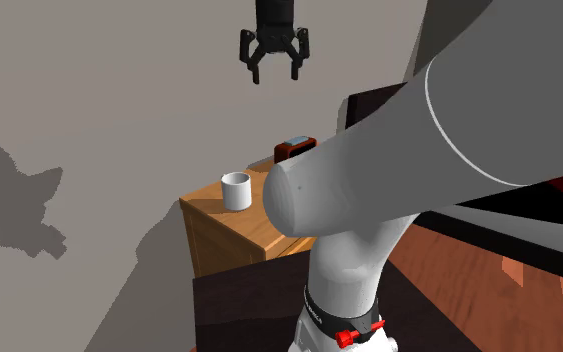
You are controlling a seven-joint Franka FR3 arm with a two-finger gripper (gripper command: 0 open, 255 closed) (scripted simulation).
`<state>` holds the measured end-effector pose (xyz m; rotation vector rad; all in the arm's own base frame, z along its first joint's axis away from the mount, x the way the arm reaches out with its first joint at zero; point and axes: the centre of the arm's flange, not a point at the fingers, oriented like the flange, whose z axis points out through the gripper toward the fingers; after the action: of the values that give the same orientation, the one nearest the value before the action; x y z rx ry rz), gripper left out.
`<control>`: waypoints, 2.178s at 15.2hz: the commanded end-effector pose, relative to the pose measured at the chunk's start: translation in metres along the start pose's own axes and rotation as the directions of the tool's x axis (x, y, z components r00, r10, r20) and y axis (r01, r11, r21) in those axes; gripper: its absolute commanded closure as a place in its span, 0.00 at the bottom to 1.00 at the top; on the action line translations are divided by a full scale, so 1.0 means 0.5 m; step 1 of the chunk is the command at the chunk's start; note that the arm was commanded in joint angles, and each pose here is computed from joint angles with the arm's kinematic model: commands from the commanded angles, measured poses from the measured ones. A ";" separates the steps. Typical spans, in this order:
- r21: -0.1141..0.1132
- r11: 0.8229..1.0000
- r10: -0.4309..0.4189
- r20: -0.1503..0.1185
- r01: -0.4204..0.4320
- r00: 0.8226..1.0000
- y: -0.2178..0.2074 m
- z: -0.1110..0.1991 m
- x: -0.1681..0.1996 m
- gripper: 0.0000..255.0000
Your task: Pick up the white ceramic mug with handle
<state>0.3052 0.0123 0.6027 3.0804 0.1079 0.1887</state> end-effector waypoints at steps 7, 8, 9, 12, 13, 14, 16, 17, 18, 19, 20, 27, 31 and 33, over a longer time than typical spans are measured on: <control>0.011 1.000 0.006 0.025 -0.006 1.000 -0.008 0.135 0.089 0.00; 0.013 1.000 0.007 0.029 -0.008 1.000 -0.009 0.158 0.104 0.00; 0.015 1.000 0.008 0.033 -0.009 0.999 -0.011 0.181 0.118 0.00; 0.020 1.000 0.011 0.046 -0.012 0.999 -0.016 0.250 0.161 0.00; 0.022 1.000 0.012 0.050 -0.013 0.999 -0.017 0.273 0.175 0.00; 0.024 1.000 0.013 0.054 -0.014 0.998 -0.019 0.296 0.189 0.00; 0.027 0.999 0.015 0.062 -0.017 0.998 -0.022 0.343 0.217 0.00; 0.029 0.999 0.016 0.067 -0.018 0.998 -0.024 0.366 0.230 0.00; 0.031 0.999 0.017 0.071 -0.019 0.997 -0.025 0.389 0.244 0.00; 0.033 0.999 0.018 0.075 -0.020 0.997 -0.027 0.413 0.257 0.00; 0.034 0.999 0.019 0.079 -0.021 0.997 -0.029 0.436 0.271 0.00; 0.047 0.998 0.025 0.108 -0.030 0.994 -0.042 0.602 0.362 0.00; 0.053 0.998 0.028 0.124 -0.035 0.992 -0.050 0.693 0.410 0.00; 0.053 0.998 0.028 0.124 -0.035 0.992 -0.051 0.714 0.407 0.00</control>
<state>0.5468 0.0344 0.2796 3.1398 0.0611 -0.0034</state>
